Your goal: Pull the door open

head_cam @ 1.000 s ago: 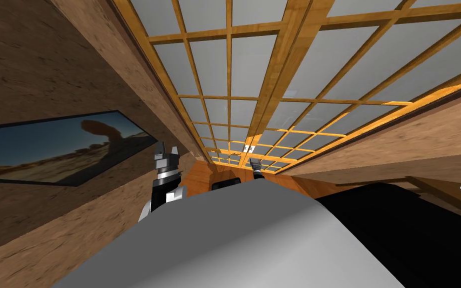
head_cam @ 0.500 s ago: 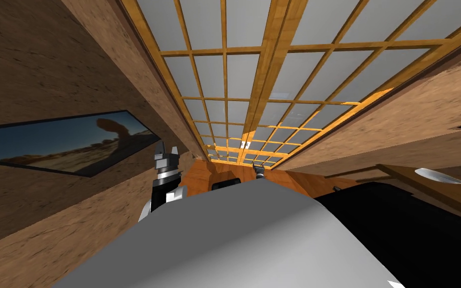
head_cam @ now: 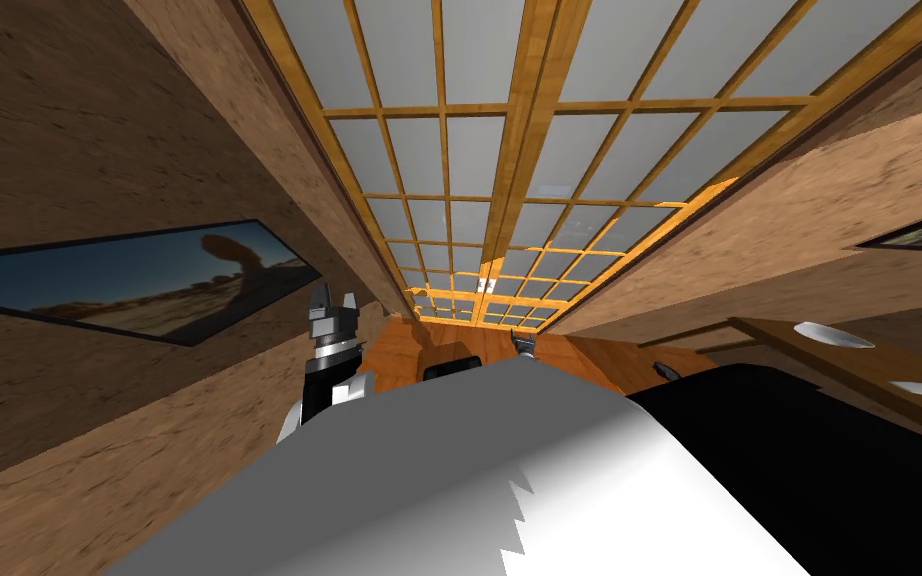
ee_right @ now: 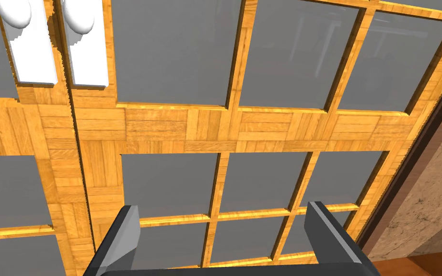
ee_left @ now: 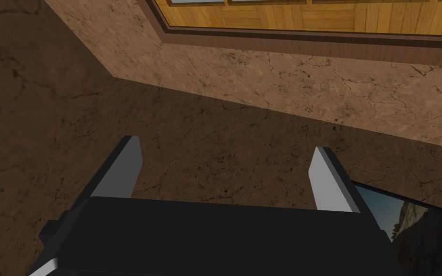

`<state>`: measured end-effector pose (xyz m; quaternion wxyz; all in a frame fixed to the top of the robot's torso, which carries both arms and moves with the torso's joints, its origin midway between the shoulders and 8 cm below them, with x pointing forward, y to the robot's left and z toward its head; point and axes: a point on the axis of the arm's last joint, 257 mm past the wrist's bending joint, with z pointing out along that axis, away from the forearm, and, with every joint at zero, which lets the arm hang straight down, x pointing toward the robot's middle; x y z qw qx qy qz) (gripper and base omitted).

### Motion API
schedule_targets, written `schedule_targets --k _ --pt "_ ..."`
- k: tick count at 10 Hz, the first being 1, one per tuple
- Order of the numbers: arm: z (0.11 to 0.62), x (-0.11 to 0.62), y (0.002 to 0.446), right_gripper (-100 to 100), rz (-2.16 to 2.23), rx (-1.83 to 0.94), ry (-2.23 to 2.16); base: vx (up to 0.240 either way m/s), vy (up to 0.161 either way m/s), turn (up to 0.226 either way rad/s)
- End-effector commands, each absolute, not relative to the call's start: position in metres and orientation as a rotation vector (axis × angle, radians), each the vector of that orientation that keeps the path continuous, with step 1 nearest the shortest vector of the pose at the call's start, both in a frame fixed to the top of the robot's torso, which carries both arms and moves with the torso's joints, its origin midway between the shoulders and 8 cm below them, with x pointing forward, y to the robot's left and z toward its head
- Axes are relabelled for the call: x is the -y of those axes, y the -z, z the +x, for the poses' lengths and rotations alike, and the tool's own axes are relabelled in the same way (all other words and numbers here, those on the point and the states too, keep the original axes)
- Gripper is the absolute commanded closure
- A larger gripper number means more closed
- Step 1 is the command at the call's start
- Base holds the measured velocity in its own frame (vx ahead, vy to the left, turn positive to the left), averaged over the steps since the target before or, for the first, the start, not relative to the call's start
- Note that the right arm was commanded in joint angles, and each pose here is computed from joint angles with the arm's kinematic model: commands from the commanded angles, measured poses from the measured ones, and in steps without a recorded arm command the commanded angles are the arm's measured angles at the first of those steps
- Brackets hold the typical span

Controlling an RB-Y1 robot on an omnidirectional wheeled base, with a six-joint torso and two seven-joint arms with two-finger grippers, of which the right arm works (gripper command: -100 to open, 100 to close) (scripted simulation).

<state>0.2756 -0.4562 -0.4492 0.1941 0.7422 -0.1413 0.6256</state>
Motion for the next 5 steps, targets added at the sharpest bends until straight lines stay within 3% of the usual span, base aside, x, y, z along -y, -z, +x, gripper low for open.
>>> schedule_targets --k 1,5 --pt "0.257 0.475 0.456 -100 2.085 0.407 -1.698 -0.125 0.000 -0.064" --pt "0.215 0.514 0.471 -100 2.081 0.439 -1.567 -0.142 -0.018 -0.041"
